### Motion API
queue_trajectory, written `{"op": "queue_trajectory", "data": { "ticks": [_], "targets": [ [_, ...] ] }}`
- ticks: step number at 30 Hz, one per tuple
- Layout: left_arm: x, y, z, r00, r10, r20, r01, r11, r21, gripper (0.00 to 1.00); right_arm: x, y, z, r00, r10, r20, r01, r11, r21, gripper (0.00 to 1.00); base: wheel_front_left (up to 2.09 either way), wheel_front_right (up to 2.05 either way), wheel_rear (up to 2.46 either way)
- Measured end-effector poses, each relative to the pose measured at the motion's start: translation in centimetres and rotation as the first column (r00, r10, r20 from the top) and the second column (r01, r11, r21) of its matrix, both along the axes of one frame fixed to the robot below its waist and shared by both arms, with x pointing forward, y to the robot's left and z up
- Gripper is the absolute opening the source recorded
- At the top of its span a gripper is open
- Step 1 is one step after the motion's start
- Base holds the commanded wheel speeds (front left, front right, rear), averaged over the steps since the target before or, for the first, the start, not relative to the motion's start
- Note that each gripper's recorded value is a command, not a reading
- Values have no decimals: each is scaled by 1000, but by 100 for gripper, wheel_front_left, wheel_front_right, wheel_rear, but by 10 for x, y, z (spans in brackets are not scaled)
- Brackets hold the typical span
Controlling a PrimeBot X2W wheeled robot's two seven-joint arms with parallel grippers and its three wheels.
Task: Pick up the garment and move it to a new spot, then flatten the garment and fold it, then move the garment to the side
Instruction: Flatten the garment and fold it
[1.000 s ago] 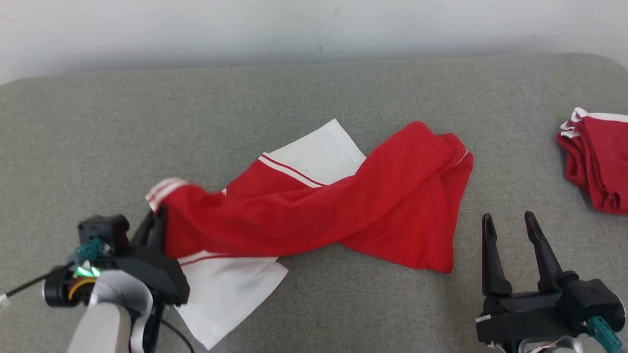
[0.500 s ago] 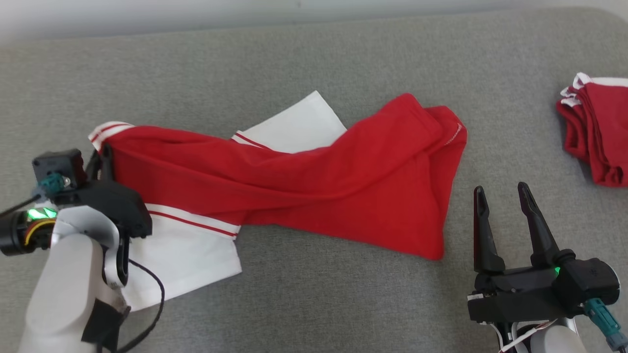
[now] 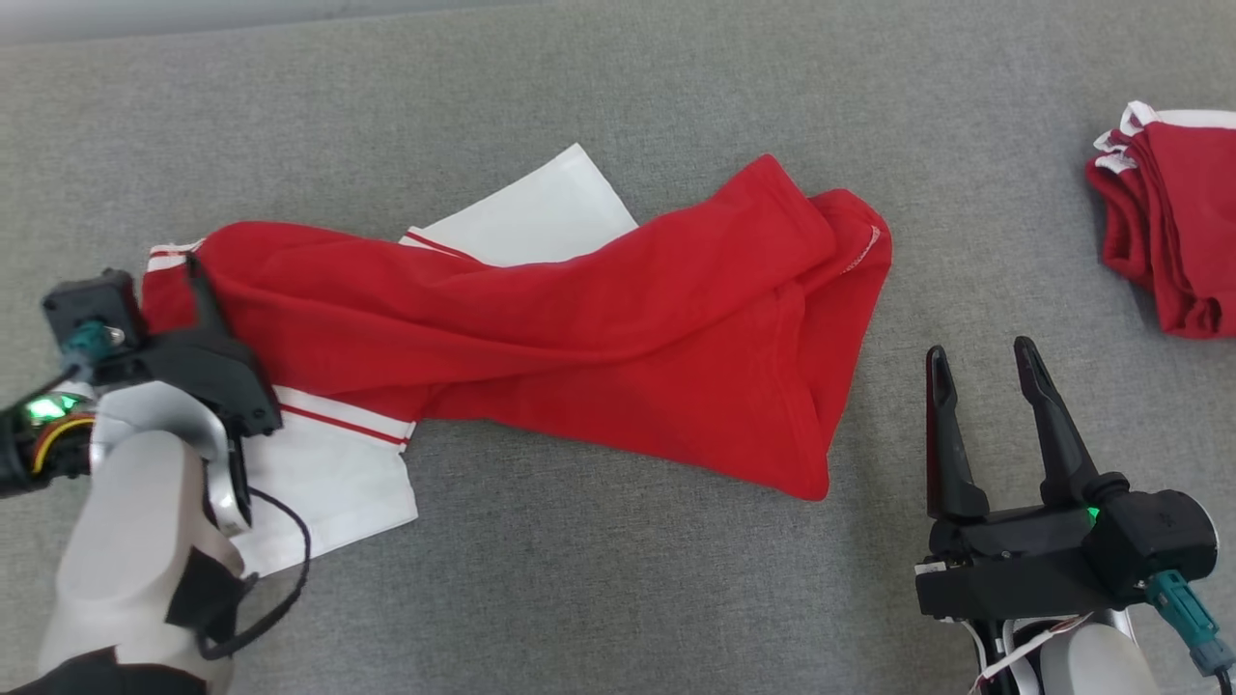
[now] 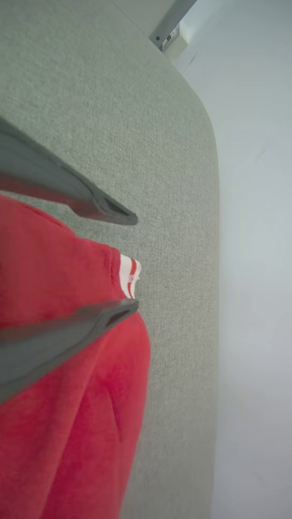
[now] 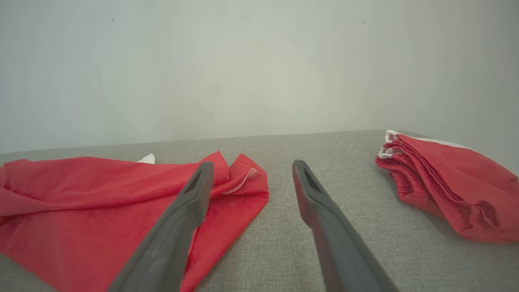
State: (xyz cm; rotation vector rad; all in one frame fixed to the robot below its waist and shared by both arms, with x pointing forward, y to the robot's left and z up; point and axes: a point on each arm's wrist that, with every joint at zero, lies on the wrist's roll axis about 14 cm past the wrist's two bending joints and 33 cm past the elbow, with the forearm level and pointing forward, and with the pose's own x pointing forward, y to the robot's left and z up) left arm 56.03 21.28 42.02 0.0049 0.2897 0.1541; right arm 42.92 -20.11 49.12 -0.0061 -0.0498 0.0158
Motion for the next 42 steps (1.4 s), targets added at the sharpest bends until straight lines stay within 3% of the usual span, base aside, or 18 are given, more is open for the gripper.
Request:
{"op": "queue_trajectory", "data": {
  "ticks": [10, 19, 27, 34, 42],
  "targets": [
    [-32, 15, 29, 991, 26, 130, -28, 1000, 12, 100, -5, 13, 12, 999, 37, 20, -37, 999, 5, 100, 0, 0, 0],
    [-106, 34, 51, 973, 54, 226, -47, 998, -37, 100, -17, 27, 25, 997, 73, 40, -74, 997, 26, 100, 0, 0, 0],
    [-163, -9, 77, 937, -2, 349, 49, 991, -124, 100, -23, 30, 28, 996, 80, 39, -82, 996, 43, 100, 0, 0, 0],
    [-183, -40, 94, 909, -120, 398, 160, 985, -70, 100, -22, 29, 15, 996, 79, -32, -77, 995, 56, 100, 0, 0, 0],
    [-192, -41, 94, 907, -148, 395, 176, 984, -34, 100, -18, 35, 16, 995, 94, -37, -92, 994, 57, 100, 0, 0, 0]
  ]
}}
